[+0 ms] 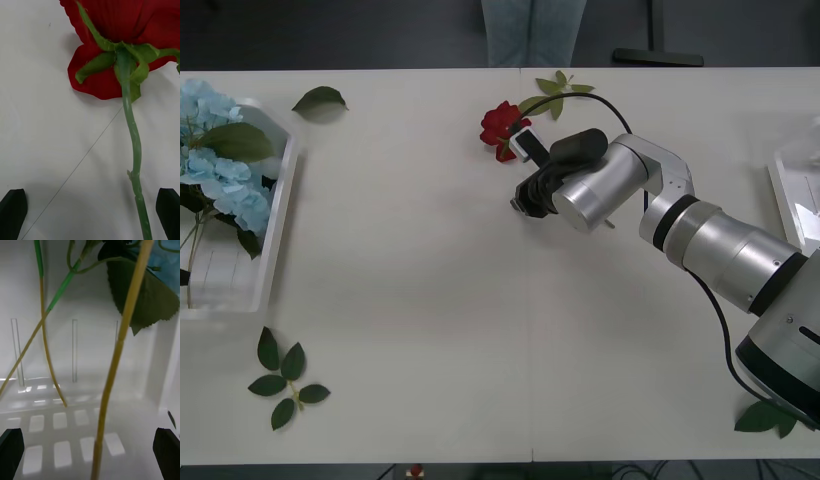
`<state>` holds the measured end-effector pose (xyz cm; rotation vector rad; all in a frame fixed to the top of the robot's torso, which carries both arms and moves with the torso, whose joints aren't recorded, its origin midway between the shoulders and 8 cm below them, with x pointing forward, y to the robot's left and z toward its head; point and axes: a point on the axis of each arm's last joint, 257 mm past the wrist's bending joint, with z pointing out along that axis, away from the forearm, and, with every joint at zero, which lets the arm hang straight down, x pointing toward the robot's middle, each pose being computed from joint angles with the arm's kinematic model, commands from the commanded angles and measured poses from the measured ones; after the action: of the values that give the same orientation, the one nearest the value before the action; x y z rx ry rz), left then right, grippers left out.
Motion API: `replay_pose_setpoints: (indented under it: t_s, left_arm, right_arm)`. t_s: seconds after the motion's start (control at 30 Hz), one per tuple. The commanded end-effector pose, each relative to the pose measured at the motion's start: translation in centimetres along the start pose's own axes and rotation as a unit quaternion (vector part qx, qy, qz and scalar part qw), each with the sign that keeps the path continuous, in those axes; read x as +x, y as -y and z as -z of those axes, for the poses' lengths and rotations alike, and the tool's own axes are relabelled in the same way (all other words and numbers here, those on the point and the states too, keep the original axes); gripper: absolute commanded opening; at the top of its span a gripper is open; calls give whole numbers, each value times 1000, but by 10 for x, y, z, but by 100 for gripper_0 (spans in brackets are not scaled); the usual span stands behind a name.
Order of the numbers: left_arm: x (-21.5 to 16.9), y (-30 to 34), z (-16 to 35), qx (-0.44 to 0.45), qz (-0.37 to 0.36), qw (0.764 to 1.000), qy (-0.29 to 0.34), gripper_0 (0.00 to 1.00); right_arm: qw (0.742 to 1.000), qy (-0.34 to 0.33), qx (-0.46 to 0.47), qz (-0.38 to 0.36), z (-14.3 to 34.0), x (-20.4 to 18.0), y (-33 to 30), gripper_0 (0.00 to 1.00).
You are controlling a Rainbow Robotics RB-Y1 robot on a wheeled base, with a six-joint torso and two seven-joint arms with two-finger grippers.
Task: Place the red flowers into the right box and the blue flowers into the left box. If a person shows an open palm, hand one flower to the person first, then continue sorting.
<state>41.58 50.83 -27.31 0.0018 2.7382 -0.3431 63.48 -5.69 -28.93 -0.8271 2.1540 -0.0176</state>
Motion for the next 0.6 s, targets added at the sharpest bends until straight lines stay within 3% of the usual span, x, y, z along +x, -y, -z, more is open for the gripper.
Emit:
replay_pose_setpoints:
  t_s: [0.03, 0.17, 0.2, 0.23, 0.33, 0.53, 0.6]
  left_arm:
    - [-4, 10, 29, 38, 2, 999, 10, 100]
    - [-2, 31, 44, 86, -2, 996, 9, 100]
    - [-1, 36, 48, 99, -4, 995, 8, 100]
    - [0, 39, 51, 107, -8, 994, 8, 100]
    - [-6, 48, 69, 128, -37, 991, 19, 100]
    - [-13, 57, 94, 145, -87, 985, 31, 100]
    - [-21, 72, 108, 160, -149, 975, 47, 100]
  right_arm:
    - [1000, 5, -2, 2, 1, -12, -3, 100]
    - [1000, 4, -1, -2, 0, -11, -2, 100]
    - [1000, 4, -2, -1, 1, -11, -2, 82]
    - [1000, 4, -2, -2, 1, -12, -2, 71]
    - [1000, 0, 1, -5, -1, -8, 0, 0]
    - [1000, -3, 3, -10, -1, -5, 2, 0]
    - [1000, -6, 6, -13, -2, -1, 6, 0]
